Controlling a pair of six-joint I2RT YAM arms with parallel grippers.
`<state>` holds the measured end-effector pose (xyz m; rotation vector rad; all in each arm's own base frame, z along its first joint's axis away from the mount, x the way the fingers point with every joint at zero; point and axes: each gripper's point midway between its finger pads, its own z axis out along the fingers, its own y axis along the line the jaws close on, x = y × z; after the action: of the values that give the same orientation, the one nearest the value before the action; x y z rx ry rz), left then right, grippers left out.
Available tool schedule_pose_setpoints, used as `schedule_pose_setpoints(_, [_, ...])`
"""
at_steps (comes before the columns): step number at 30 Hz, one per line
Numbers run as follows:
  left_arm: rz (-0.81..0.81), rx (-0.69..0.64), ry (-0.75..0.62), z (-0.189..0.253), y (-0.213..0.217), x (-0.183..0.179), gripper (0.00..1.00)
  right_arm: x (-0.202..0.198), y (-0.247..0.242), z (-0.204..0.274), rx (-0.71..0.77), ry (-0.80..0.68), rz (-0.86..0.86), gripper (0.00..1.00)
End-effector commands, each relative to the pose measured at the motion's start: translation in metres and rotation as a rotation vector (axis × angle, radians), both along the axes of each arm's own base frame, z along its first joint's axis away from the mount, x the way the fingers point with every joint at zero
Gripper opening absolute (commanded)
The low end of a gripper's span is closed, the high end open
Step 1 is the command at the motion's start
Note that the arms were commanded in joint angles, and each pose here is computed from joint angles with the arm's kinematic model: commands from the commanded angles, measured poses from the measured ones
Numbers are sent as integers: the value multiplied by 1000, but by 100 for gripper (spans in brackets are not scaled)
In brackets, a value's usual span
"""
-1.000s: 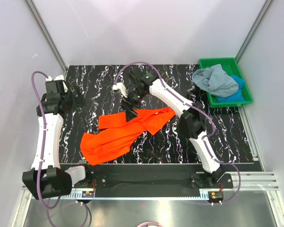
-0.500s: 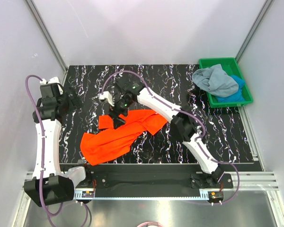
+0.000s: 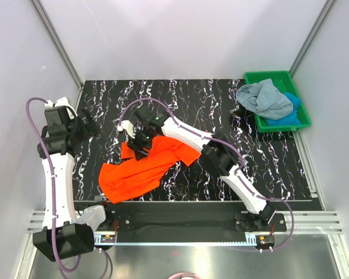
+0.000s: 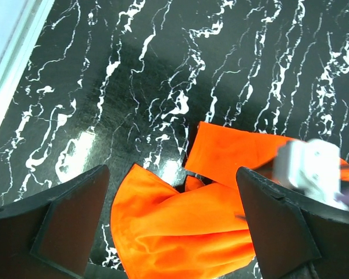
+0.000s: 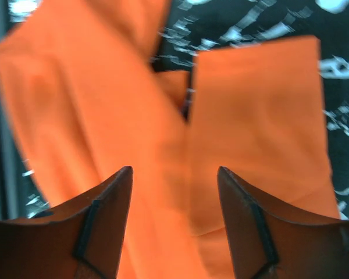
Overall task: Fold and stack the t-shirts
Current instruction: Flatten the tshirt out
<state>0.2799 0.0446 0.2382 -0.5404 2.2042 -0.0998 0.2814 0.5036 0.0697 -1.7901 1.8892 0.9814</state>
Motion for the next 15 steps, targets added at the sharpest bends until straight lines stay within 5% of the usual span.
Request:
schedule_pose_setpoints(1, [-19, -43, -47, 6, -8, 1, 97, 36, 3, -13, -30, -124, -129, 64])
schedule_pose_setpoints(10, [-16, -53, -63, 9, -8, 4, 97, 51, -15, -33, -122, -214, -170, 47])
schedule_pose_setpoints(15, [-17, -60, -60, 7, -8, 5, 97, 59, -16, -25, -122, -252, -195, 20])
